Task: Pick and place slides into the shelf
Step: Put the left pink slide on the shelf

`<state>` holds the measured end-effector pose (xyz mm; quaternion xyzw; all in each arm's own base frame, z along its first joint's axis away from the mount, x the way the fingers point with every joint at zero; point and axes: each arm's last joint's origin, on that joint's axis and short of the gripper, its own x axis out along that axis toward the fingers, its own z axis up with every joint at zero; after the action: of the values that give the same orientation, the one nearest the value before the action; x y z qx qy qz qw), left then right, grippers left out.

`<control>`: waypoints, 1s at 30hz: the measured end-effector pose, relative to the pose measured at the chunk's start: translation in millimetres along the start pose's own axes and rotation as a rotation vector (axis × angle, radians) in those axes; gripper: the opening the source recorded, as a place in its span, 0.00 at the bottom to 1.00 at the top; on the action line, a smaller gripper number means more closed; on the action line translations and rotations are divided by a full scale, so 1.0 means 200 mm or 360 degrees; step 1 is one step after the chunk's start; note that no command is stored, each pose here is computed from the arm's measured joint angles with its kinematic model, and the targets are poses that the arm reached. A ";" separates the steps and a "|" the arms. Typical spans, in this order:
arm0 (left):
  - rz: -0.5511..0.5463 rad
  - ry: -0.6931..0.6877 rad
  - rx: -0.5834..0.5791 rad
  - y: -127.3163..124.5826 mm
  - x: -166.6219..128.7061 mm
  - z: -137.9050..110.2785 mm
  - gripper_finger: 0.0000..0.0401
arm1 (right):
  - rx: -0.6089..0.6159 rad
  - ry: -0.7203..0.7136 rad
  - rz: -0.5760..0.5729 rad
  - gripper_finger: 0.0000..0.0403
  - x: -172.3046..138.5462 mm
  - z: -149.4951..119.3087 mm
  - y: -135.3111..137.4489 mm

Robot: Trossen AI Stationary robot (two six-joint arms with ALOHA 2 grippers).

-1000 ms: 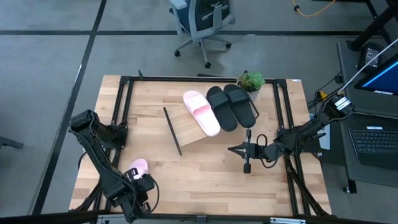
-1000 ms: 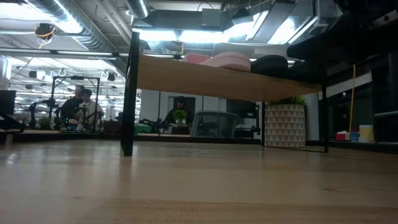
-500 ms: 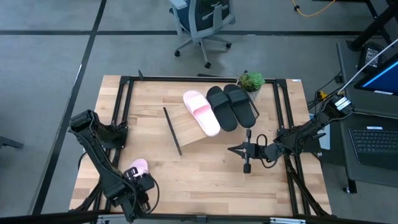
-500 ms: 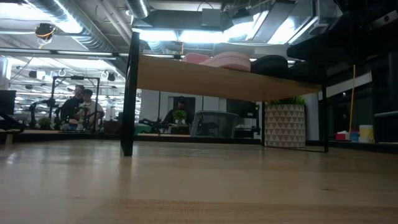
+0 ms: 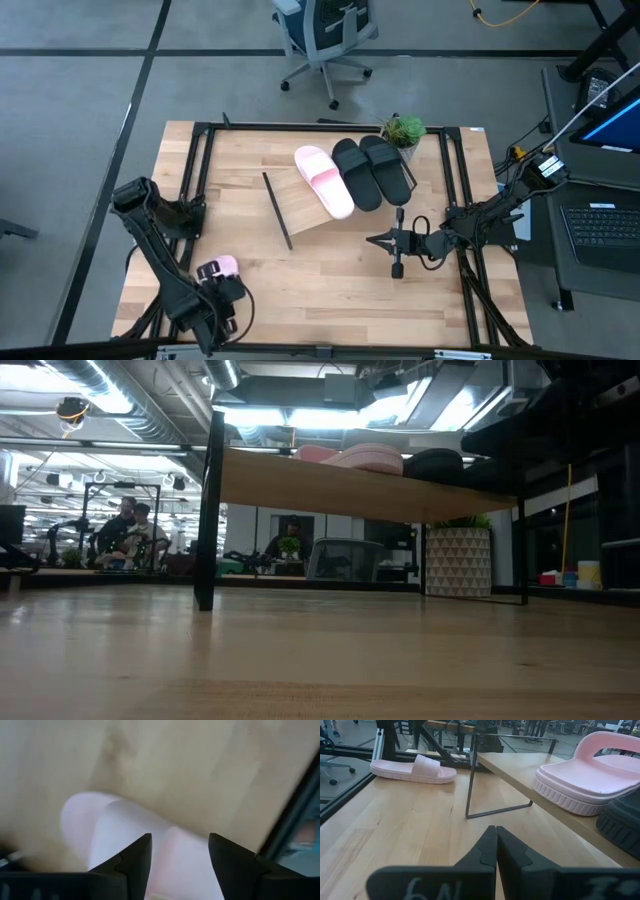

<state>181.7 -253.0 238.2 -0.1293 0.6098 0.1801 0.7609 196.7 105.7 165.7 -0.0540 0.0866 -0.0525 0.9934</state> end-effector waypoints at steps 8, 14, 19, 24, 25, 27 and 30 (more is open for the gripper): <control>0.0128 0.0012 -0.0010 0.03 -0.02 -0.08 0.47 | -0.0002 0.0001 0.0000 0.02 0.00 0.00 0.00; -0.0043 -0.0004 -0.0121 -0.02 -0.03 -0.14 0.47 | -0.0004 0.0003 0.0000 0.02 0.00 0.00 0.00; -0.0249 -0.0014 -0.0214 -0.09 -0.04 -0.15 0.47 | -0.0012 0.0013 -0.0001 0.02 0.00 0.00 0.00; -0.0175 0.0010 -0.0200 -0.21 -0.02 -0.15 0.47 | -0.0012 0.0013 -0.0003 0.02 0.00 0.00 0.00; -0.0137 0.0012 -0.0193 -0.24 -0.02 -0.15 0.47 | -0.0013 0.0013 -0.0003 0.02 0.00 0.00 0.00; -0.0038 0.0013 -0.0156 -0.31 -0.03 -0.16 0.47 | -0.0013 0.0013 -0.0014 0.02 0.00 -0.01 0.00; 0.0114 0.0012 -0.0115 -0.39 -0.06 -0.17 0.47 | -0.0013 0.0013 -0.0014 0.02 0.00 -0.01 0.00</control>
<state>182.3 -338.5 240.8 -0.1353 0.6099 0.2288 0.7466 196.5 105.2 164.7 -0.0583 0.0906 -0.0569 0.9925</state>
